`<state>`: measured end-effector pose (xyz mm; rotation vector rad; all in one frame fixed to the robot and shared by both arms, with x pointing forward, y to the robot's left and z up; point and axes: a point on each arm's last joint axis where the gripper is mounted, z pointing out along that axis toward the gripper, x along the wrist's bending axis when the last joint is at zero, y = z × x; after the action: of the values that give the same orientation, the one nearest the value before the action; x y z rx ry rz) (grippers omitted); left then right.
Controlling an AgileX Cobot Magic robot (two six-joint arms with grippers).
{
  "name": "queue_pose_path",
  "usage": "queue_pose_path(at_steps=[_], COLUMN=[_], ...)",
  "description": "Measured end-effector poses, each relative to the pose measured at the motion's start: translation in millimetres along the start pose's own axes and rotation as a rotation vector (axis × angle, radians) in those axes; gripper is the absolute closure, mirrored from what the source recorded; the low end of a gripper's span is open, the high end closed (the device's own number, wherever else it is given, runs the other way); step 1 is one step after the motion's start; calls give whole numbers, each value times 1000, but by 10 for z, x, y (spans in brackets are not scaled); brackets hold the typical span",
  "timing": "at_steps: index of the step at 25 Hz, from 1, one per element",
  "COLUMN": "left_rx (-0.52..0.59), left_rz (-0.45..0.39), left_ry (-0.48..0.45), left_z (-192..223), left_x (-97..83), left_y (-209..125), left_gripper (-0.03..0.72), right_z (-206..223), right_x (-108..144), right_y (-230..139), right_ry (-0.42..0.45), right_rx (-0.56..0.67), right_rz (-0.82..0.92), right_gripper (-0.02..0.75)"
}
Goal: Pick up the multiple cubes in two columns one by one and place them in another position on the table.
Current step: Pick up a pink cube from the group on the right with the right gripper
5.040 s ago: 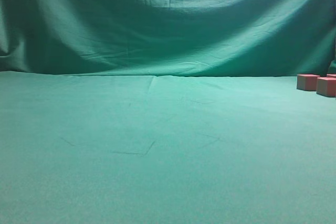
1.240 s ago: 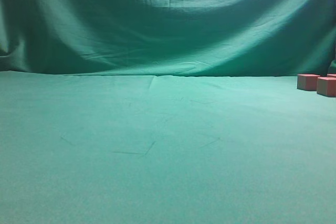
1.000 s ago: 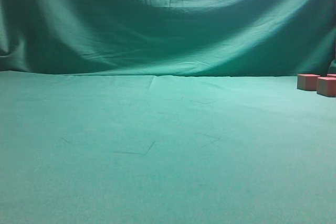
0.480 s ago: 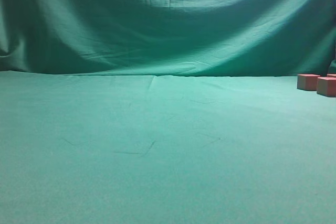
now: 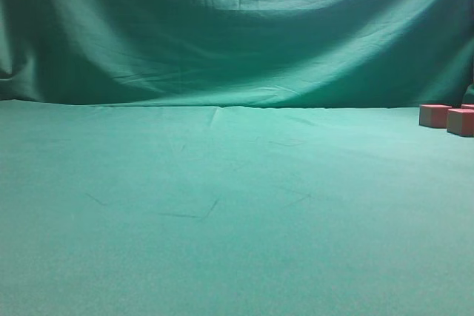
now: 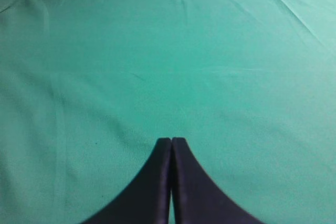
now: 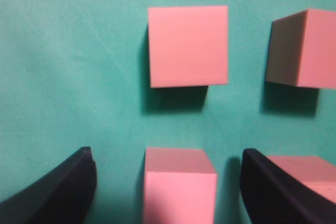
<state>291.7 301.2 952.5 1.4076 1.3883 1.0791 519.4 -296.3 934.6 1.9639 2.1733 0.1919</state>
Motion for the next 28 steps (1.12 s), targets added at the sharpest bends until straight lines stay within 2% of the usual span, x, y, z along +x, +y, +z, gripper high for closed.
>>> queue_pose_path(at_steps=[5,10,11,18,21,24,28], left_rx=[0,0,0,0,0,0,0], left_rz=[0,0,0,0,0,0,0], left_ry=[0,0,0,0,0,0,0], left_z=[0,0,0,0,0,0,0], left_x=[0,0,0,0,0,0,0], left_y=[0,0,0,0,0,0,0], left_gripper=[688,688,688,688,688,688,688], right_z=[41,47,42,-174,-350,-521,-728], right_x=[2,3,2,-32,-22,38,196], right_y=[1,-2,1,205,318,427,583], right_ry=[1,1,1,-5,27,114,256], right_rx=[8,13,15,31,48,50,-7], right_rz=[-1,-1,-1,5,-13,-53,-156], right_gripper=[220,462,487,477,477,477,477])
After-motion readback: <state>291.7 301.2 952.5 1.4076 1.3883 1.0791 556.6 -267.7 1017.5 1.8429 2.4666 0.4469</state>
